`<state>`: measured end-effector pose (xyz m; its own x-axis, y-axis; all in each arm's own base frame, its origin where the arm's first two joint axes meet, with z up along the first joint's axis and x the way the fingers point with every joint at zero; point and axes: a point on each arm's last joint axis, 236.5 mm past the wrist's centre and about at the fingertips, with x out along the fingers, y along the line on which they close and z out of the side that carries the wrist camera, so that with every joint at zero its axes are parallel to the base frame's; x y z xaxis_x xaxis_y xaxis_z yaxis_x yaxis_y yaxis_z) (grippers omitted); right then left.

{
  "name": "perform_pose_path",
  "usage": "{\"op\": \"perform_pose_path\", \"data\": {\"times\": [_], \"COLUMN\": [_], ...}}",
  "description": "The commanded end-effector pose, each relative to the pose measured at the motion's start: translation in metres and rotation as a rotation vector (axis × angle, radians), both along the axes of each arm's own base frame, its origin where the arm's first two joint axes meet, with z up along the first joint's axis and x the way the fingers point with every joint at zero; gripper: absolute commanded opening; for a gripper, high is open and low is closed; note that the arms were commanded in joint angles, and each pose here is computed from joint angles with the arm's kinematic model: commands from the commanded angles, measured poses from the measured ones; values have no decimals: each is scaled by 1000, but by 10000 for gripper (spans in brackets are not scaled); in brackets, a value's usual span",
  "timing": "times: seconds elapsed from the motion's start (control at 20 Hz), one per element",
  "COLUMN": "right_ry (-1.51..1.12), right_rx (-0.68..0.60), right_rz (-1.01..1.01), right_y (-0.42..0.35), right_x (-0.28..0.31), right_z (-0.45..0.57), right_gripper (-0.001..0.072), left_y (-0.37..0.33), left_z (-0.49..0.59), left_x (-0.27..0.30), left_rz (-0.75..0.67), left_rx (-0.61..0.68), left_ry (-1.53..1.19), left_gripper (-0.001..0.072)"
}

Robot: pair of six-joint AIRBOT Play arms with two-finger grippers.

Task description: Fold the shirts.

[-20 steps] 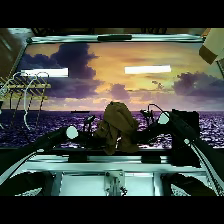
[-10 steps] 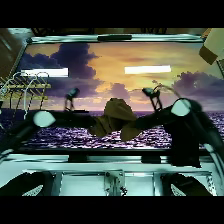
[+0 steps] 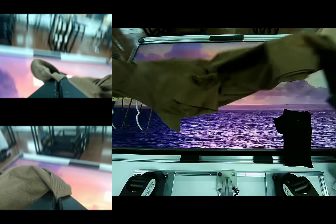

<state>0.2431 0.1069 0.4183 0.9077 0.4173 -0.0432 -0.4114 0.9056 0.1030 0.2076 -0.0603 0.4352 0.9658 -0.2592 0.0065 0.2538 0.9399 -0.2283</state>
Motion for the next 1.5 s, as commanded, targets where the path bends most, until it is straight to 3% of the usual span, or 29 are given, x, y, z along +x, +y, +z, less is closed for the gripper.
{"op": "perform_pose_path", "data": {"times": [0.0, 0.2, 0.3, 0.4, 0.5, 0.75, 0.95, 1.05, 1.2, 1.45], "right_ry": [-71, 455, 740, 906, 961, 890, 719, 693, 821, 1108], "right_rx": [21, -221, -344, -386, -367, -315, -230, -193, -211, -174], "right_rz": [-94, -335, -390, -343, -259, -245, -384, -531, -541, -226], "right_y": [-30, -86, -102, -91, -70, -69, -104, -139, -143, -61], "right_x": [-23, -10, -20, -26, -29, -41, -63, -84, -111, -122], "right_z": [23, -107, -174, -214, -226, -203, -157, -150, -182, -263], "right_gripper": [77, 77, 77, 77, 77, 77, 77, 77, 77, 77], "left_y": [37, 80, 71, 48, 31, 33, 83, 107, 88, 46], "left_z": [3, -108, -171, -217, -233, -172, -122, -151, -223, -306], "left_x": [-42, -26, -14, -6, -5, -14, -34, -51, -60, -45], "left_rz": [163, 312, 265, 182, 117, 131, 332, 417, 319, 153], "left_rx": [95, 196, 201, 126, 92, 87, 159, 235, 243, 157], "left_ry": [-17, 394, 572, 695, 735, 582, 465, 605, 856, 979], "left_gripper": [32, 33, 33, 33, 33, 33, 33, 33, 33, 33]}}
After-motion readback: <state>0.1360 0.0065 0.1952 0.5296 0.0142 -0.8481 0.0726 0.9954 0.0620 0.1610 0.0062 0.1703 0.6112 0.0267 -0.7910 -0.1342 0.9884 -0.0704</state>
